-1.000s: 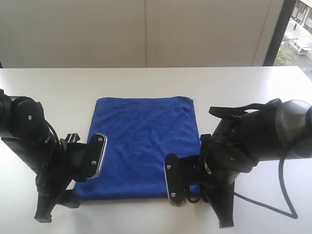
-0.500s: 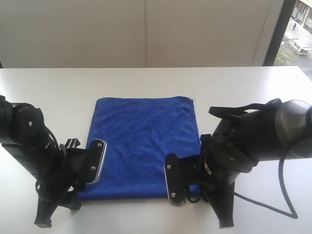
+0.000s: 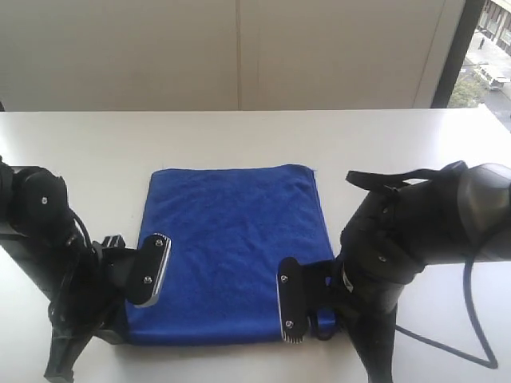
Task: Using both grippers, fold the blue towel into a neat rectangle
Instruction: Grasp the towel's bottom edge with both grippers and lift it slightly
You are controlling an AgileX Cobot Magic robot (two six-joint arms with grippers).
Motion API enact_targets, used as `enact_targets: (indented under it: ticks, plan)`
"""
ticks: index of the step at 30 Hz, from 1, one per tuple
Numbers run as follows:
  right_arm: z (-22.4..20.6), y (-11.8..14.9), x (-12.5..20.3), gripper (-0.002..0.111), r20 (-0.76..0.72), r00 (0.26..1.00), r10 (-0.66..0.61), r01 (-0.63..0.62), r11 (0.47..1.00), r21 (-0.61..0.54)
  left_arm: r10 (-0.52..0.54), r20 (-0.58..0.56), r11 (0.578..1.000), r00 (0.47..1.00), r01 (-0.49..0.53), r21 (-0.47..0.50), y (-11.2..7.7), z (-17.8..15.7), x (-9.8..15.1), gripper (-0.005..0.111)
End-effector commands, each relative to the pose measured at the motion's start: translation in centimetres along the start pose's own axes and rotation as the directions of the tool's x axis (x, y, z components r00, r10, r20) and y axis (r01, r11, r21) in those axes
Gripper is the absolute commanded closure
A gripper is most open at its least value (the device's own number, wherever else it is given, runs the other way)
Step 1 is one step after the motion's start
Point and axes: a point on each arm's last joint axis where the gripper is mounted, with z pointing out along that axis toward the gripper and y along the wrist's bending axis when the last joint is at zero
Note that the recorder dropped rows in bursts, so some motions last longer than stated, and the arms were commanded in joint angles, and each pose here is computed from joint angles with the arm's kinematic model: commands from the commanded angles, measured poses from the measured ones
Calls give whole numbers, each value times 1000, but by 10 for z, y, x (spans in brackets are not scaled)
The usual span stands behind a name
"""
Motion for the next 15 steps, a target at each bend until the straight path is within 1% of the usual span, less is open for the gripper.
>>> enact_targets:
  ticks: [1, 3, 5, 9, 11, 13, 15]
  plan:
    - [-24, 6, 5, 108, 35, 995, 95, -94, 995, -28, -36, 26, 999, 999, 35, 16, -11, -23, -2, 107]
    - [-36, 10, 6, 108, 64, 988, 139, -136, 990, -45, -52, 51, 998, 997, 51, 22, -14, -30, -4, 107]
    - [-46, 15, 5, 108, 75, 986, 149, -145, 988, -60, -60, 66, 998, 996, 58, 37, -18, -36, -6, 107]
    - [-63, 30, 0, 108, 82, 987, 138, -129, 986, -104, -75, 80, 992, 994, 66, 108, -28, -44, -7, 107]
    - [-69, 39, -3, 108, 80, 988, 131, -120, 983, -137, -109, 95, 985, 989, 95, 145, -33, -47, -9, 107]
    - [-73, 45, -5, 108, 79, 990, 120, -107, 982, -155, -120, 104, 981, 987, 102, 163, -36, -51, -10, 107]
    - [-77, 48, -7, 108, 89, 990, 109, -95, 984, -151, -116, 108, 982, 987, 98, 161, -37, -54, -10, 107]
